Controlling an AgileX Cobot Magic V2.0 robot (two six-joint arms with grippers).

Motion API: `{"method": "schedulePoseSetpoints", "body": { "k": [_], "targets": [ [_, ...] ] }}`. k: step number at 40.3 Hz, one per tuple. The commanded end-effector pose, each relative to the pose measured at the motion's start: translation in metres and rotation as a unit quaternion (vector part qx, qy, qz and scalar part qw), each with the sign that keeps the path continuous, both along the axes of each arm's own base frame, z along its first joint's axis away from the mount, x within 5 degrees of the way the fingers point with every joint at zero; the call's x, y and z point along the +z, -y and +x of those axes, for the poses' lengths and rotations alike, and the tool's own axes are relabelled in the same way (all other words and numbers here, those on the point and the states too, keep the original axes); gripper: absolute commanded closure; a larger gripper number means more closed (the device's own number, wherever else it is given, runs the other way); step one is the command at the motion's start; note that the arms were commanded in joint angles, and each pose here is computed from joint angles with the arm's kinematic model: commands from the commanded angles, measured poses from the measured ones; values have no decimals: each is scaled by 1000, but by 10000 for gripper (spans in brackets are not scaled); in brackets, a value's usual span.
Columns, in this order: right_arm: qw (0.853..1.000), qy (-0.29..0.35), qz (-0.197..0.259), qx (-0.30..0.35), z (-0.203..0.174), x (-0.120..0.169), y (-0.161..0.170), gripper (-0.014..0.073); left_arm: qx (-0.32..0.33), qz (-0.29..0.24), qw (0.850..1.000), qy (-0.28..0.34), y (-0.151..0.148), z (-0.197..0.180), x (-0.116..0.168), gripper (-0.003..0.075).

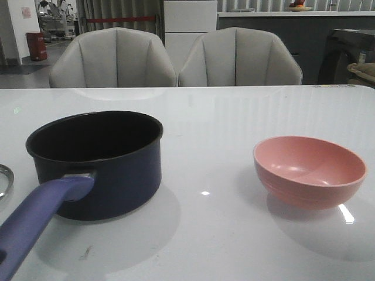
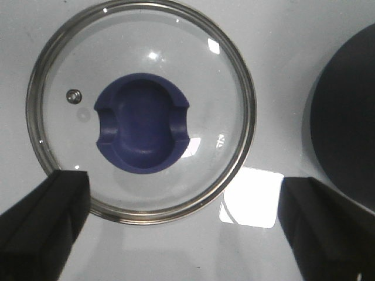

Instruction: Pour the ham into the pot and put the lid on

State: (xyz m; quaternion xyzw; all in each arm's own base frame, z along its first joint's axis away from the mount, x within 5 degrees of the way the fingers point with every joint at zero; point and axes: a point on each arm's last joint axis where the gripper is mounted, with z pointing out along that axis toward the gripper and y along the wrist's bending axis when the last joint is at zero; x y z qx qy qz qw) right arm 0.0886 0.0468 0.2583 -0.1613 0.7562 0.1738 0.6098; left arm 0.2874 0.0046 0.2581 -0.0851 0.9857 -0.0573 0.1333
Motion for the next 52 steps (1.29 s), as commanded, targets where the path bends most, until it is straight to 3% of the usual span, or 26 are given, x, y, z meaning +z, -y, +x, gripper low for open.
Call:
{"method": "schedulePoseSetpoints", "body": {
  "k": [1, 19, 38, 52],
  "targets": [
    [999, 43, 18, -6, 2, 15, 0, 463, 12, 7, 999, 32, -2, 7, 10, 38],
    [999, 43, 18, -6, 2, 15, 0, 463, 9, 23, 999, -21, -6, 30, -24, 38],
    [999, 43, 18, -6, 2, 15, 0, 463, 8, 11, 997, -79, -6, 55, -44, 38],
    [999, 43, 18, -6, 2, 15, 0, 463, 11, 7, 997, -82, -6, 56, -46, 38]
  ]
}}
